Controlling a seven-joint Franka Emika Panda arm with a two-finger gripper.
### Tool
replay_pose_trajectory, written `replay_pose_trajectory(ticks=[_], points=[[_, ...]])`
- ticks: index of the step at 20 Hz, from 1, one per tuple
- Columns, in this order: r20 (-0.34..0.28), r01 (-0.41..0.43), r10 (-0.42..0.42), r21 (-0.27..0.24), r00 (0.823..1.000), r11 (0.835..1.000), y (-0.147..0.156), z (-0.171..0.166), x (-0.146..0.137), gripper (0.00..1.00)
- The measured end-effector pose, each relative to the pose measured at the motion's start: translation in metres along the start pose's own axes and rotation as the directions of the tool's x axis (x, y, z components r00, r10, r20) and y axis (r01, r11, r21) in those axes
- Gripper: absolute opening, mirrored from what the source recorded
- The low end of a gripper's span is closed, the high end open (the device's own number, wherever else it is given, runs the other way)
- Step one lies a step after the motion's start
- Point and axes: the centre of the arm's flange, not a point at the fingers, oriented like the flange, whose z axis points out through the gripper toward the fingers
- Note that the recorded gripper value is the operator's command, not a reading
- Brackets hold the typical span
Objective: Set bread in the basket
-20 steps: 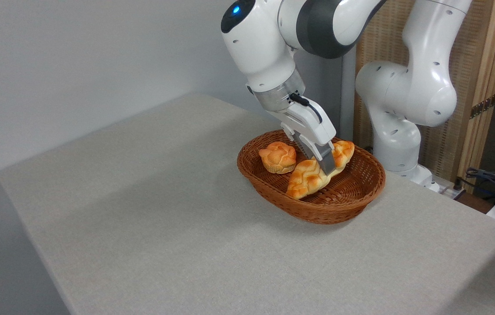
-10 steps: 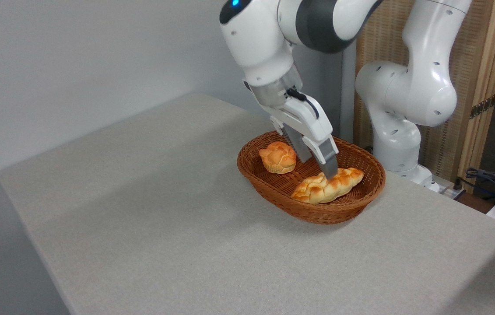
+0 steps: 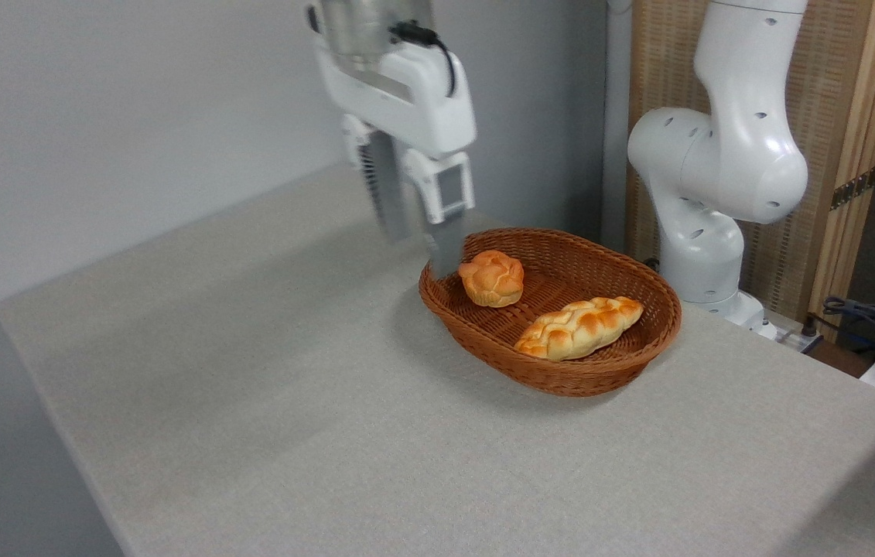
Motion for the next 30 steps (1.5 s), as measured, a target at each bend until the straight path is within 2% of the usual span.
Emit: replay_pose_trajectory(ticks=[2,5,19,25,30], points=[[-0.045,0.032,-0.033,-0.017,0.998,0.999,-0.023,-0.006,0.01,1.0],[-0.058,0.07,-0.072,-0.025,0.996,0.997,-0.039,-0.006,0.021,1.0],[-0.034,0.089,-0.091,-0.04,0.995,0.995,-0.035,0.006,0.042,1.0],[-0.021,0.089,-0.089,-0.017,0.996,0.996,-0.037,0.003,0.04,1.0],[-0.036,0.091,-0.091,0.007,0.995,0.996,-0.04,-0.011,0.04,1.0]])
